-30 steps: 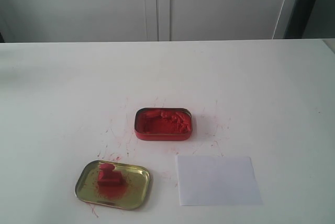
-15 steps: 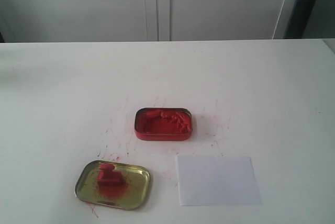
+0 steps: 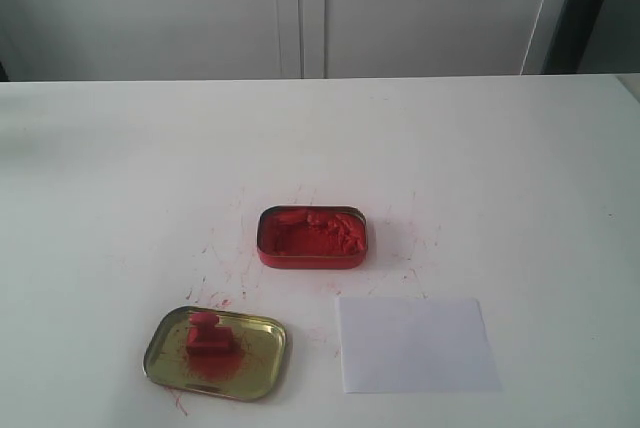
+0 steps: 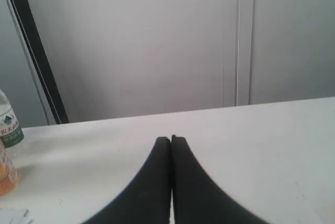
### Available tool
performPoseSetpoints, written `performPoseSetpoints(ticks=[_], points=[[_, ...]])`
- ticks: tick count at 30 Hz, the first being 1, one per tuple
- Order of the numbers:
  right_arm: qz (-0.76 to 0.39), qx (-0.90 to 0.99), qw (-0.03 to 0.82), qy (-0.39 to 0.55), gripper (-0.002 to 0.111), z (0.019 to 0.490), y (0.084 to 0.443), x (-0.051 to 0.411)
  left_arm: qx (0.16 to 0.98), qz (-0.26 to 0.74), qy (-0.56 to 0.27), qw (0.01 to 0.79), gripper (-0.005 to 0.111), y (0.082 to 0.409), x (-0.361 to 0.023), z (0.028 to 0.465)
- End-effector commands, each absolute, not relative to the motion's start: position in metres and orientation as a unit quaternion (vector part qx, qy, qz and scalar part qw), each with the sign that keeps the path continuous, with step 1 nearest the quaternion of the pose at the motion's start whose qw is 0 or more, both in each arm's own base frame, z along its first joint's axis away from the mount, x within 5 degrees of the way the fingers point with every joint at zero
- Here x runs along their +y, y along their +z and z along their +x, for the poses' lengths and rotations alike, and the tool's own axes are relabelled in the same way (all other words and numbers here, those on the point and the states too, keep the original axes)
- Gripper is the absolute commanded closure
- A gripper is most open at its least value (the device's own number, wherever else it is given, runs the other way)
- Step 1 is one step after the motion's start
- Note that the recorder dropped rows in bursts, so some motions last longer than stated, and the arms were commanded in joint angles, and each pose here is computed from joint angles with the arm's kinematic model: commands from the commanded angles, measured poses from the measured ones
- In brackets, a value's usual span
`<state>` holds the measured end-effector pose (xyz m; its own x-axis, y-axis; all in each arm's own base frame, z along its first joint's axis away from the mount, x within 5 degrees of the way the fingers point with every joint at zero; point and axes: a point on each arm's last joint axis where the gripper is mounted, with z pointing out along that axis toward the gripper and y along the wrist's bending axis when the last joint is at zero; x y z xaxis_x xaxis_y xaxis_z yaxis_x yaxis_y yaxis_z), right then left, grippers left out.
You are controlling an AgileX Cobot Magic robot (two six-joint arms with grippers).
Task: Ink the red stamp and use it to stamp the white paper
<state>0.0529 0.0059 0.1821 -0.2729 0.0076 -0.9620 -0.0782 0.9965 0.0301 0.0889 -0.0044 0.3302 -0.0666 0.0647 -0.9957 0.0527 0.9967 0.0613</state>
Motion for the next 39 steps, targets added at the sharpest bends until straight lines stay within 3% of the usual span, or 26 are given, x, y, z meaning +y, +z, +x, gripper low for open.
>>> performPoseSetpoints(ticks=[1, 21, 39], points=[[-0.023, 0.793, 0.608, 0.035, 0.108, 0.053, 0.182, 0.006, 0.763, 0.042, -0.002, 0.645, 0.107, 0.338, -0.005, 0.099], [-0.023, 0.793, 0.608, 0.035, 0.108, 0.053, 0.182, 0.006, 0.916, 0.078, -0.029, 0.393, 0.107, 0.337, -0.013, 0.157], [-0.023, 0.793, 0.608, 0.035, 0.108, 0.053, 0.182, 0.006, 0.942, 0.162, -0.125, 0.265, 0.107, 0.308, -0.036, 0.196]])
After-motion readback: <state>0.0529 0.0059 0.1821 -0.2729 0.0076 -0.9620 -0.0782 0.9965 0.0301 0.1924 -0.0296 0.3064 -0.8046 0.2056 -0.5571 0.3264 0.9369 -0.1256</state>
